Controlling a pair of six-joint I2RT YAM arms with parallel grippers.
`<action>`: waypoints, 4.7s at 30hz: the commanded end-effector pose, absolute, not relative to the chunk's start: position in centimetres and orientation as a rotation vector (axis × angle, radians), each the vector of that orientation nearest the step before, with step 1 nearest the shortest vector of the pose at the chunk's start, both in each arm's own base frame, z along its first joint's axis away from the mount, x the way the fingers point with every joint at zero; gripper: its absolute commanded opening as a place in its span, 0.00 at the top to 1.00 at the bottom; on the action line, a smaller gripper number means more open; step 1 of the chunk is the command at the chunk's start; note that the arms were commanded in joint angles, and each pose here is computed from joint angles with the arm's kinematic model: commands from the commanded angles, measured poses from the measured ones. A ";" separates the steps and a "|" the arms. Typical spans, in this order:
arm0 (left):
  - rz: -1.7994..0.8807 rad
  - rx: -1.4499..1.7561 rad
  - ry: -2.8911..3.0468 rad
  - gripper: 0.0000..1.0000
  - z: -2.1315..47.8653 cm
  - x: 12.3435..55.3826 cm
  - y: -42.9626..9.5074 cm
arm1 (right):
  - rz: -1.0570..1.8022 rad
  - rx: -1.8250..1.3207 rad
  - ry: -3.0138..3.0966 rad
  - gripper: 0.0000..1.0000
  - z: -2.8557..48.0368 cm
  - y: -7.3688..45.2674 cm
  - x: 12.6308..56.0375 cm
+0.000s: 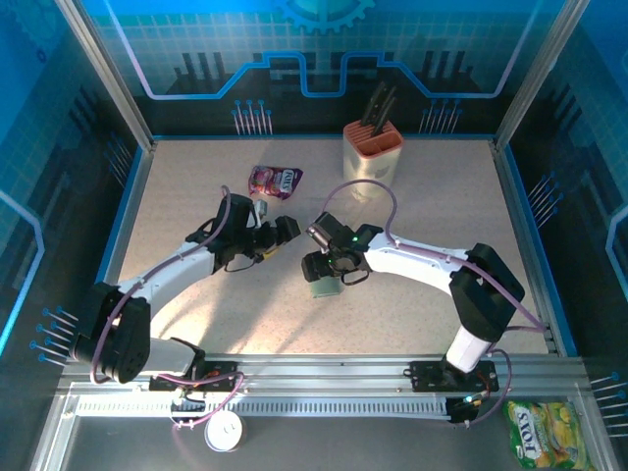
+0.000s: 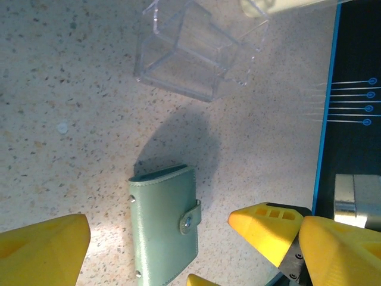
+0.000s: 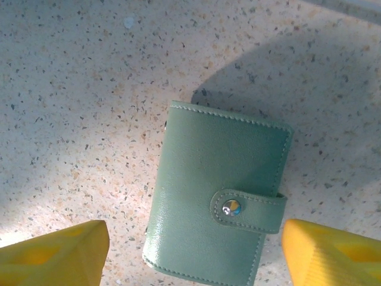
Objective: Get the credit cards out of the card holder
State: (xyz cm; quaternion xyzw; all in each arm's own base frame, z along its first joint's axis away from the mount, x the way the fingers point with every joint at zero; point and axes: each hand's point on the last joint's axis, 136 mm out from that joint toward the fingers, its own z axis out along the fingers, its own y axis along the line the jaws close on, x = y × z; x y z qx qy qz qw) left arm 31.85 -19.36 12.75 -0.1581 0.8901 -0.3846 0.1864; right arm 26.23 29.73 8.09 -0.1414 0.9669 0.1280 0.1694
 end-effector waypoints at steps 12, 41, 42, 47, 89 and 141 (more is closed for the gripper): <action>-1.110 -0.564 2.457 0.40 11.2 30.6 -18.7 | 0.257 -0.400 2.914 0.54 4.8 28.1 25.4; -1.122 -0.562 2.463 0.54 10.1 30.2 -18.8 | 0.248 -0.538 3.002 0.59 3.1 28.8 26.1; -1.124 -0.562 2.464 0.54 10.0 30.2 -18.8 | 0.264 -0.515 3.007 0.59 3.2 28.9 26.0; -1.125 -0.563 2.472 0.55 9.7 30.2 -18.8 | 0.357 -0.408 3.035 0.58 3.3 29.9 25.5; -1.198 -0.561 2.529 1.00 8.4 30.3 -18.3 | 0.078 -0.473 3.055 0.76 2.0 29.8 24.9; -0.898 -0.700 3.183 1.00 -5.2 21.0 -22.4 | -0.122 -0.360 2.982 1.00 3.2 24.5 25.3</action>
